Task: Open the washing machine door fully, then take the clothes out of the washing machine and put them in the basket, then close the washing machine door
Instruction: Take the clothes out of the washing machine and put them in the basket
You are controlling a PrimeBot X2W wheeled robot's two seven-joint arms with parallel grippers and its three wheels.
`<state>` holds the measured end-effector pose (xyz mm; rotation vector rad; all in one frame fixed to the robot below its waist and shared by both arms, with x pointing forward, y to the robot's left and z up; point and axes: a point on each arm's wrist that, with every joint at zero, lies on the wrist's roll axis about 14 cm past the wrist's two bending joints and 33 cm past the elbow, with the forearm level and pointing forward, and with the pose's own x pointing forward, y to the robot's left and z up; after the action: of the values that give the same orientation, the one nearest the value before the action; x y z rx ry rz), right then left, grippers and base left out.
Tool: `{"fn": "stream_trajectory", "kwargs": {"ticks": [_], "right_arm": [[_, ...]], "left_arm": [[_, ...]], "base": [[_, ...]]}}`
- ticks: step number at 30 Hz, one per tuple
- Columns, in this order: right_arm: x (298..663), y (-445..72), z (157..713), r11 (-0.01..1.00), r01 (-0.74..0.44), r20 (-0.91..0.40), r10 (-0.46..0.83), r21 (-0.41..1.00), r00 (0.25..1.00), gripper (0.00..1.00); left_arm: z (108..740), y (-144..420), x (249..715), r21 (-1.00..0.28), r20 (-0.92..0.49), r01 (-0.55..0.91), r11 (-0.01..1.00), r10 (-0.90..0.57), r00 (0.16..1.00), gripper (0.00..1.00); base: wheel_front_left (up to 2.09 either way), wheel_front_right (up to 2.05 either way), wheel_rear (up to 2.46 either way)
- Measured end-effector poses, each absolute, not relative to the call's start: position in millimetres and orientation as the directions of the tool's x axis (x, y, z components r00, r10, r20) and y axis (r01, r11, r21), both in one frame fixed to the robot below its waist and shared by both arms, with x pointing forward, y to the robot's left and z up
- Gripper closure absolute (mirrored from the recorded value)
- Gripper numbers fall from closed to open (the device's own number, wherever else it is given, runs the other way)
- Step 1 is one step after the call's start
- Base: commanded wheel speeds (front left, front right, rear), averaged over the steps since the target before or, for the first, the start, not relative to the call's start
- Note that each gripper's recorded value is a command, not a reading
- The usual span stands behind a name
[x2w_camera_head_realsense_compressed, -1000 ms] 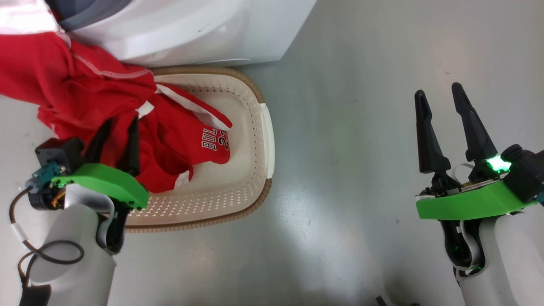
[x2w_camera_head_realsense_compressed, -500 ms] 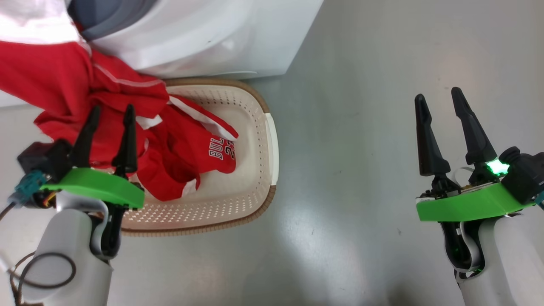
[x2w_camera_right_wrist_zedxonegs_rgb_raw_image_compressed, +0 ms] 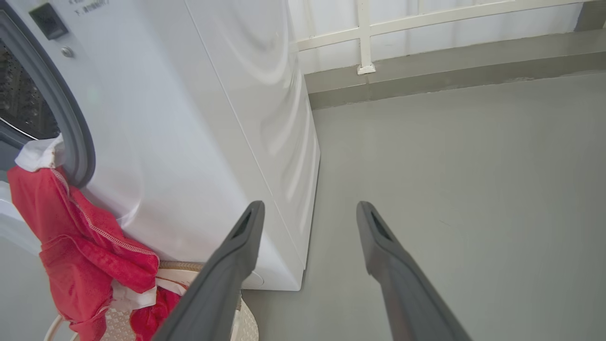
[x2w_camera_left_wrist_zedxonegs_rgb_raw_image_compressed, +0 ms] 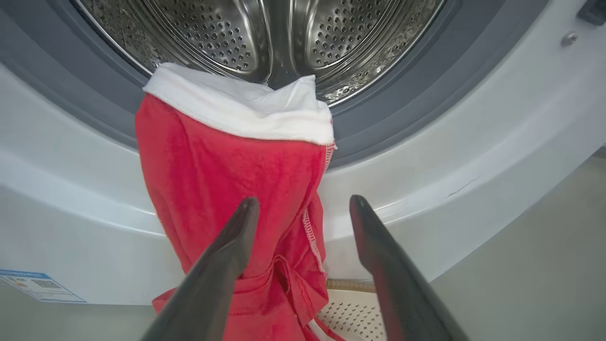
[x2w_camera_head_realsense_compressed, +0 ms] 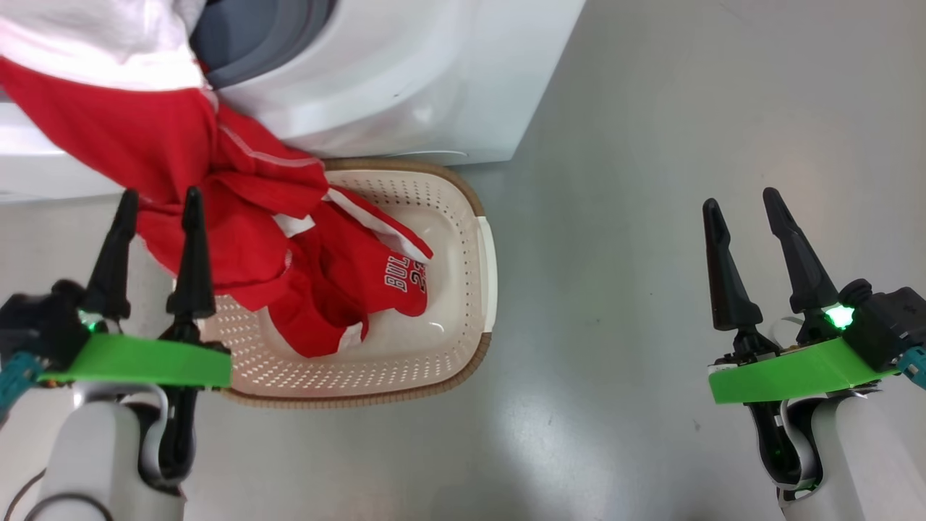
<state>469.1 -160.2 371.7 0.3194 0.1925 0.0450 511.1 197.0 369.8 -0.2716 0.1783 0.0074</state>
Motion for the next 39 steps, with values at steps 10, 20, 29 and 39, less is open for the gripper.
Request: {"fn": "stream_trajectory", "kwargs": {"ticks": [10, 20, 29, 39], "right_arm": [[470, -158, 372, 0.948, -0.019, -0.179, 0.08, 0.318, 0.981, 0.0], [470, -159, 372, 0.948, -0.018, -0.179, 0.079, 0.318, 0.981, 0.0], [471, -157, 370, 0.947, -0.019, -0.183, 0.081, 0.32, 0.98, 0.0], [472, -154, 361, 0.946, -0.021, -0.198, 0.09, 0.324, 0.976, 0.0]], "left_arm": [[377, 216, 479, -0.237, -0.166, -0.083, 0.968, 0.043, 0.985, 0.0], [382, 220, 473, -0.23, -0.155, -0.093, 0.969, 0.058, 0.986, 0.0], [399, 207, 493, -0.244, -0.09, -0.044, 0.969, 0.022, 0.996, 0.0], [416, 183, 556, -0.226, -0.015, 0.06, 0.972, -0.065, 0.998, 0.0]], "base": [[0.0, 0.0, 0.0], [0.0, 0.0, 0.0], [0.0, 0.0, 0.0], [0.0, 0.0, 0.0]]}}
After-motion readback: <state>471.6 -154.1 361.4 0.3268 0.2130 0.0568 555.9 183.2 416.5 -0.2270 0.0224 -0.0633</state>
